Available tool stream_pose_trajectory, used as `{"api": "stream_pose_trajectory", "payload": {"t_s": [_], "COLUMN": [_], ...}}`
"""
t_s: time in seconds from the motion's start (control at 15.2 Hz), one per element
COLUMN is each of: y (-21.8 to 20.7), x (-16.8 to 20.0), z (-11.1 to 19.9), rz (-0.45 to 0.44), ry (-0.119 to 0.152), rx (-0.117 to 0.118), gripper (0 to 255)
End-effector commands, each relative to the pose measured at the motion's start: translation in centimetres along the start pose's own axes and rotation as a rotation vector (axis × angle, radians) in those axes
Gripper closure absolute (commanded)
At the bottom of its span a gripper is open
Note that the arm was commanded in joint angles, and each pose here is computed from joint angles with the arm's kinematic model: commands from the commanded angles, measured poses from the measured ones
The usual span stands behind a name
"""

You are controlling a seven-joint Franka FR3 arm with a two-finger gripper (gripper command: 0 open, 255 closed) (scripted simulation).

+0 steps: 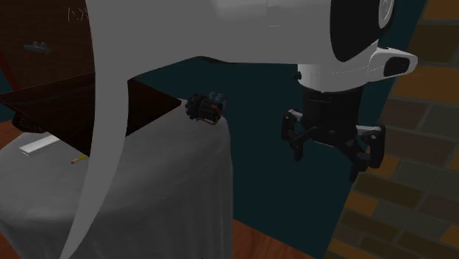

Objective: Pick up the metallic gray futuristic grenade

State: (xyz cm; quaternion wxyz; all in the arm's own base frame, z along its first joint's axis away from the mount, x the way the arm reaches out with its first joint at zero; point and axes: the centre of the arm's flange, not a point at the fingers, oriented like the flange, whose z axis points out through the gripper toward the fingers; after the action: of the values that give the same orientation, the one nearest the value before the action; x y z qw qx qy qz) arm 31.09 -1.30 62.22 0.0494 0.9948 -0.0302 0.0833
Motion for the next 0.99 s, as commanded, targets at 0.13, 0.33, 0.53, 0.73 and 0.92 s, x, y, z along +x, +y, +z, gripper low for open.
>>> {"api": "stream_pose_trajectory", "payload": {"t_s": [0.13,0.33,0.53,0.73,0.92], "y": [-2.0,-5.1,-8.2,-11.3,-14.4], "x": [1.4,3.4,5.4,7.4,9.3], "z": [0.0,0.0,0.0,-0.2,-0.4], "rz": [-0.01,-0.026,-0.041,-0.056,-0.071], "ry": [-0.018,-0.044,-0.07,-0.096,-0.123], "rx": [0.024,0.061,0.098,0.134,0.171], "gripper": [0,0,0,0,0]}}
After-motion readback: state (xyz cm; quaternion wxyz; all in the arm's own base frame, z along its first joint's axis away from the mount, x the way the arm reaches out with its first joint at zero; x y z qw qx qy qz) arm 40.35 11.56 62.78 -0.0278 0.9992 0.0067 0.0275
